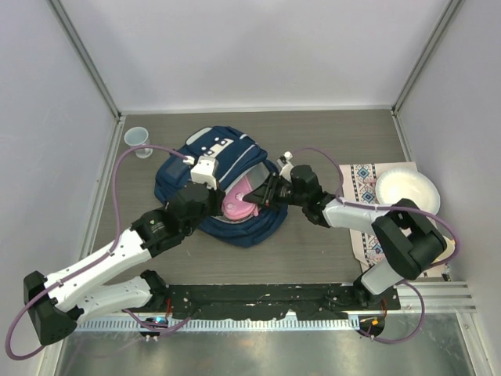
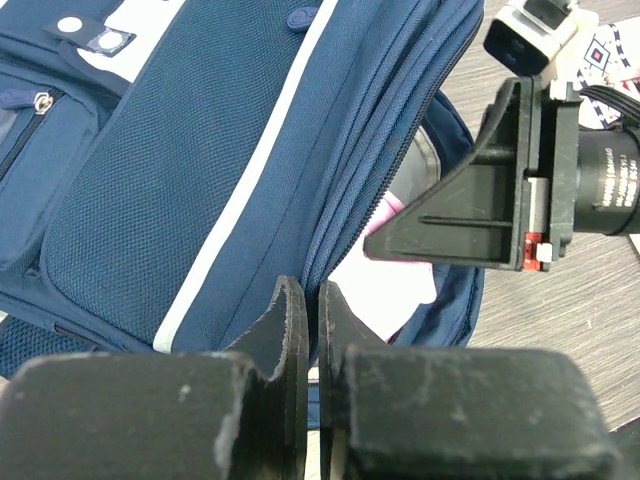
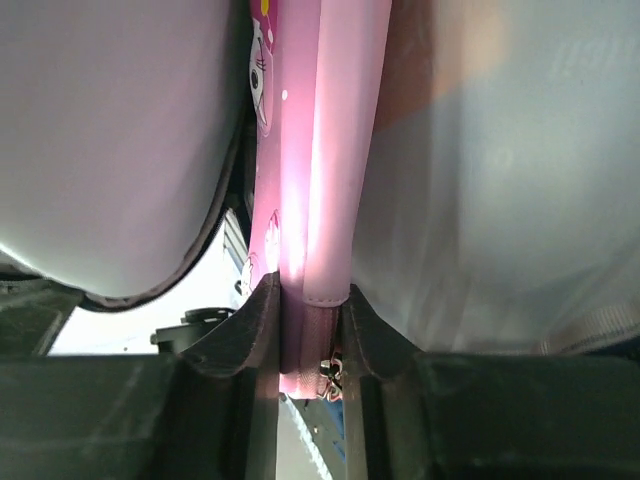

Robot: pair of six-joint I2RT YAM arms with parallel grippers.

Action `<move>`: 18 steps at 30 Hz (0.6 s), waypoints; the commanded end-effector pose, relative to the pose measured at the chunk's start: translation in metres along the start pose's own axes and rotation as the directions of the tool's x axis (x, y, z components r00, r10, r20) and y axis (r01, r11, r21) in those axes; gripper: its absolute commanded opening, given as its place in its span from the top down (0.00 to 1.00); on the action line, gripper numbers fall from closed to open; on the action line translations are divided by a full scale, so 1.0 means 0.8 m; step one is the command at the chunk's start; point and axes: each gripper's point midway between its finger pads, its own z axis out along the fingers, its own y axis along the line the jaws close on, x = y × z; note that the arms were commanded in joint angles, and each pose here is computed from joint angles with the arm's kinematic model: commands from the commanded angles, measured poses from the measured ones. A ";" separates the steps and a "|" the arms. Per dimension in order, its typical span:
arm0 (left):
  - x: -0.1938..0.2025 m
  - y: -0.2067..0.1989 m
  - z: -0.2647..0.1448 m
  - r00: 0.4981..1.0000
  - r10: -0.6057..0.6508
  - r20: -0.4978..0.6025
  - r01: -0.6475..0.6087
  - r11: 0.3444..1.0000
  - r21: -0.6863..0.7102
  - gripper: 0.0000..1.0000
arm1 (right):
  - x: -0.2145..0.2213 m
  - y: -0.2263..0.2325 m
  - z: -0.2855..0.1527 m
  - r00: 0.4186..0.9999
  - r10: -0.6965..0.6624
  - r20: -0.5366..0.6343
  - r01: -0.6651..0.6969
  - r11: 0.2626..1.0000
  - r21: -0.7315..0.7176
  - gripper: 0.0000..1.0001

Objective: Pack the student bag
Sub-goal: Place the stationery in the student bag.

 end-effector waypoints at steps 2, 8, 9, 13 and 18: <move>-0.044 -0.019 -0.007 0.989 -0.095 0.116 0.088 0.994 0.066 1.00 | -0.054 0.058 0.023 0.993 -0.014 0.113 0.030 0.989 -0.142 0.99; -0.040 -0.029 -0.009 0.992 -0.083 0.099 0.071 0.991 0.113 1.00 | -0.091 0.082 0.056 0.988 0.009 0.155 0.021 0.981 -0.193 0.99; -0.040 -0.030 -0.009 0.992 -0.079 0.099 0.067 0.990 0.121 1.00 | -0.092 0.076 0.065 0.988 0.026 0.150 0.004 0.981 -0.196 0.98; -0.042 -0.026 -0.011 0.991 -0.075 0.110 0.063 0.992 0.107 1.00 | -0.093 0.076 0.069 0.985 0.068 0.161 -0.028 0.970 -0.242 0.90; -0.039 -0.019 -0.010 0.992 -0.067 0.108 0.059 0.995 0.080 1.00 | -0.084 0.045 0.046 0.979 -0.009 0.204 0.032 0.993 -0.111 0.59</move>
